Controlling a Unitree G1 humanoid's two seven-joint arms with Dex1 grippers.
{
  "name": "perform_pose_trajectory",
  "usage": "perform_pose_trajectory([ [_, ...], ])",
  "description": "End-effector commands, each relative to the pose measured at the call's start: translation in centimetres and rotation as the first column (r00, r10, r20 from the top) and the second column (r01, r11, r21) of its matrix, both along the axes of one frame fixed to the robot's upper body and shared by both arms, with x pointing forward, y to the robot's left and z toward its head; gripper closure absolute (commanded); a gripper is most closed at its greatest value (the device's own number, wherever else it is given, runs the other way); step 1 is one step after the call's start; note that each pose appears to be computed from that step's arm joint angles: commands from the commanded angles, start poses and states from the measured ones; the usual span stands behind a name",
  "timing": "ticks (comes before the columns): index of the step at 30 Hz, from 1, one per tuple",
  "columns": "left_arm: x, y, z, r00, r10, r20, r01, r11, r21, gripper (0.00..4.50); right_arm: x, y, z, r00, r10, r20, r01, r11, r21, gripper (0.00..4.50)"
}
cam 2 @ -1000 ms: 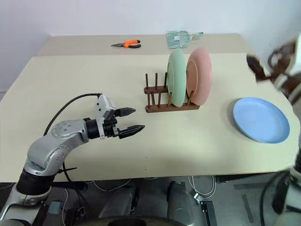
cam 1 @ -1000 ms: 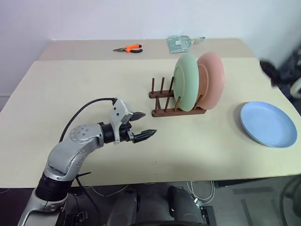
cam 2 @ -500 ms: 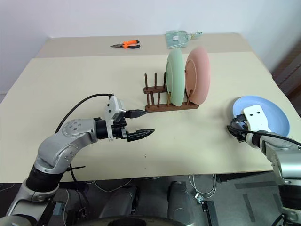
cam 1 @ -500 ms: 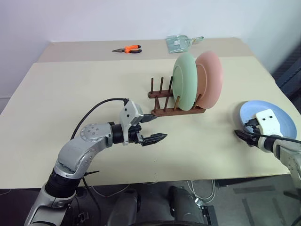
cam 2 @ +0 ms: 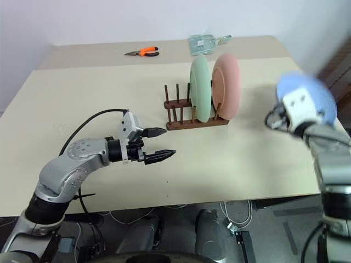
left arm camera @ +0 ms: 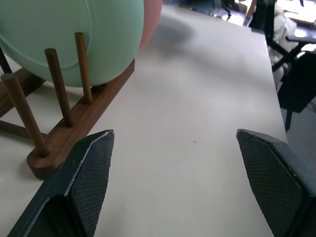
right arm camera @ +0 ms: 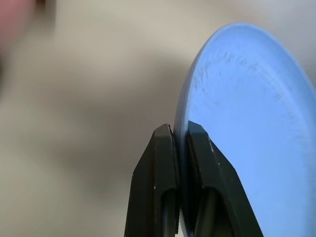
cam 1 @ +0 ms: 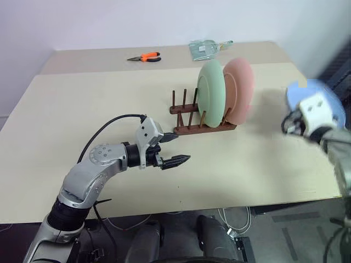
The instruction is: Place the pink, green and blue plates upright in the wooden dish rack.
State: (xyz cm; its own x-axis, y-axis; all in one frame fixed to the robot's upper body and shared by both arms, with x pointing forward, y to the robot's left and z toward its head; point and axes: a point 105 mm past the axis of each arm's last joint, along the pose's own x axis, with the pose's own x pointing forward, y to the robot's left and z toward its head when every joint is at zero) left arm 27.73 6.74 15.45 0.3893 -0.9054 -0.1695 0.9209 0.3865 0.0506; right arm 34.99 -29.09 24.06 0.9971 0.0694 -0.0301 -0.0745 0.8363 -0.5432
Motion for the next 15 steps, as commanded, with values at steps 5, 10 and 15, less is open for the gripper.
perform_pose_trajectory([
  [5,1.3,2.2,0.9,0.995,0.080,0.060,-0.081,0.997,0.006,0.41,-4.9,12.3,17.0,0.711,0.485,0.509,-0.654,0.722,0.225,4.49],
  [10,2.0,3.8,0.8,0.989,0.133,0.064,-0.134,0.991,0.018,0.41,-6.6,20.6,17.5,0.497,0.665,0.558,-0.839,0.202,0.506,4.49],
  [15,2.2,5.4,0.7,0.981,0.179,0.071,-0.182,0.983,0.039,0.41,-4.3,24.0,14.2,0.578,0.665,0.473,-0.643,0.015,0.766,4.49],
])
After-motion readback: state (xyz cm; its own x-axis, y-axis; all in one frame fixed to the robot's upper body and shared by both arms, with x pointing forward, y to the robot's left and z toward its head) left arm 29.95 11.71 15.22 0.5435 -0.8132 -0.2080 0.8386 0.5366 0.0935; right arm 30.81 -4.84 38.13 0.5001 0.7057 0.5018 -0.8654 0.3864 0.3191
